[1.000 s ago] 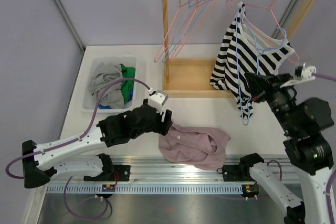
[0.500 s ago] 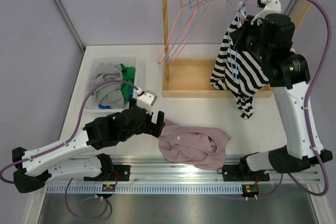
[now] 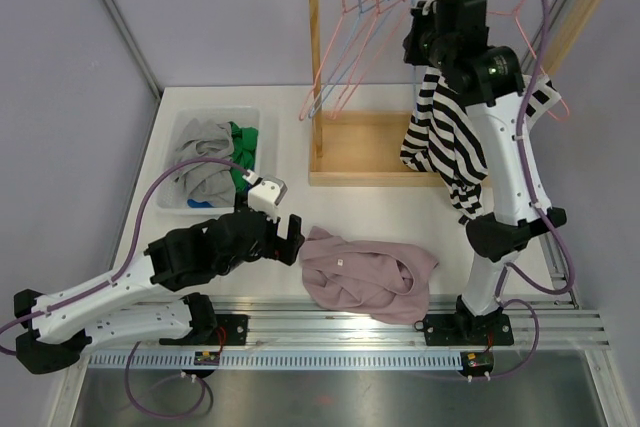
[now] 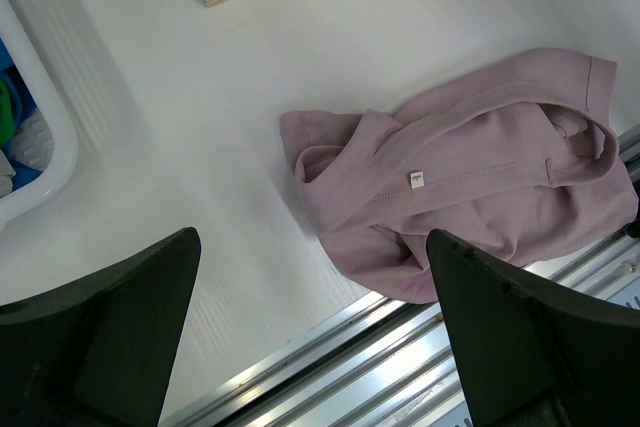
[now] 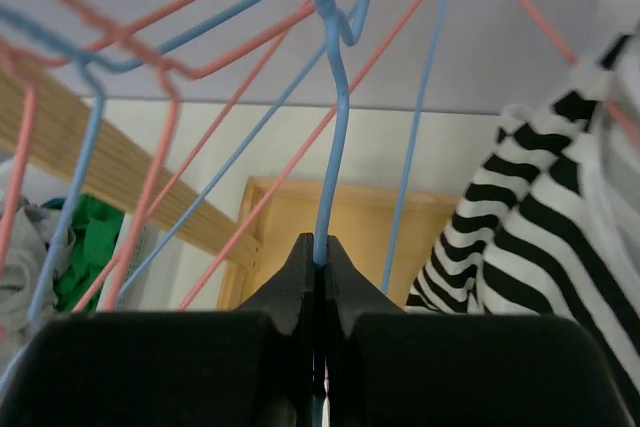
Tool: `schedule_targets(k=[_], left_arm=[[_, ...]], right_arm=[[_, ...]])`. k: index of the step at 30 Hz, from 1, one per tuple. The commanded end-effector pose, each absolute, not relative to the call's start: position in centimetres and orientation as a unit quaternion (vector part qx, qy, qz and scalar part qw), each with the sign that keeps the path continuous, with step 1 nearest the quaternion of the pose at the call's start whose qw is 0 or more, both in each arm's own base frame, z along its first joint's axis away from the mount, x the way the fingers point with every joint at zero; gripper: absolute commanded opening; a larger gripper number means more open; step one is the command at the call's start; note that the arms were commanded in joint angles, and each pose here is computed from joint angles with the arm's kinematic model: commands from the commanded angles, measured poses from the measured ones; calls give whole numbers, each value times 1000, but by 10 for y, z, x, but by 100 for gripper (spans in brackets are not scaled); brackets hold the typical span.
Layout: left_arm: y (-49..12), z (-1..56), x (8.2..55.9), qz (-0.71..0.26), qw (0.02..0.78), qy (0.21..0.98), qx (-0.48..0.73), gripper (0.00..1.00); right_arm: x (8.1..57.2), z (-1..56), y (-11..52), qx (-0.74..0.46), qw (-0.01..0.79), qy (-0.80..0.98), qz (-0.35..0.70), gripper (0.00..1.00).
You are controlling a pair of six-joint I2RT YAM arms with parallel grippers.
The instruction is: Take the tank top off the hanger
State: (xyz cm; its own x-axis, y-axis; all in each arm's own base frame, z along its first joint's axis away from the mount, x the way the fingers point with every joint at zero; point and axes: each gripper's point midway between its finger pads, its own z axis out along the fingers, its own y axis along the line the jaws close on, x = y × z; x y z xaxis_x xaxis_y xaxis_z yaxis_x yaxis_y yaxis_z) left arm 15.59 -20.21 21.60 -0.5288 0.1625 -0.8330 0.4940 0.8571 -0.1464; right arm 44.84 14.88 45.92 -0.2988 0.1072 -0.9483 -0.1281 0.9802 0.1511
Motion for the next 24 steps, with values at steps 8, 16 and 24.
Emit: schedule_targets(k=[8,16,24], left_arm=[[-199,224,159,-191,464,847,175,99],[-208,217,160,-193,458,849,181,99],[-249,203,160,-218,431,855,191,99]], right_arm=[[449,439,229,-67,586,800,114,0],[441,430,258,-103,571,801,145,0],[426,443,238,-89,585,795,132,21]])
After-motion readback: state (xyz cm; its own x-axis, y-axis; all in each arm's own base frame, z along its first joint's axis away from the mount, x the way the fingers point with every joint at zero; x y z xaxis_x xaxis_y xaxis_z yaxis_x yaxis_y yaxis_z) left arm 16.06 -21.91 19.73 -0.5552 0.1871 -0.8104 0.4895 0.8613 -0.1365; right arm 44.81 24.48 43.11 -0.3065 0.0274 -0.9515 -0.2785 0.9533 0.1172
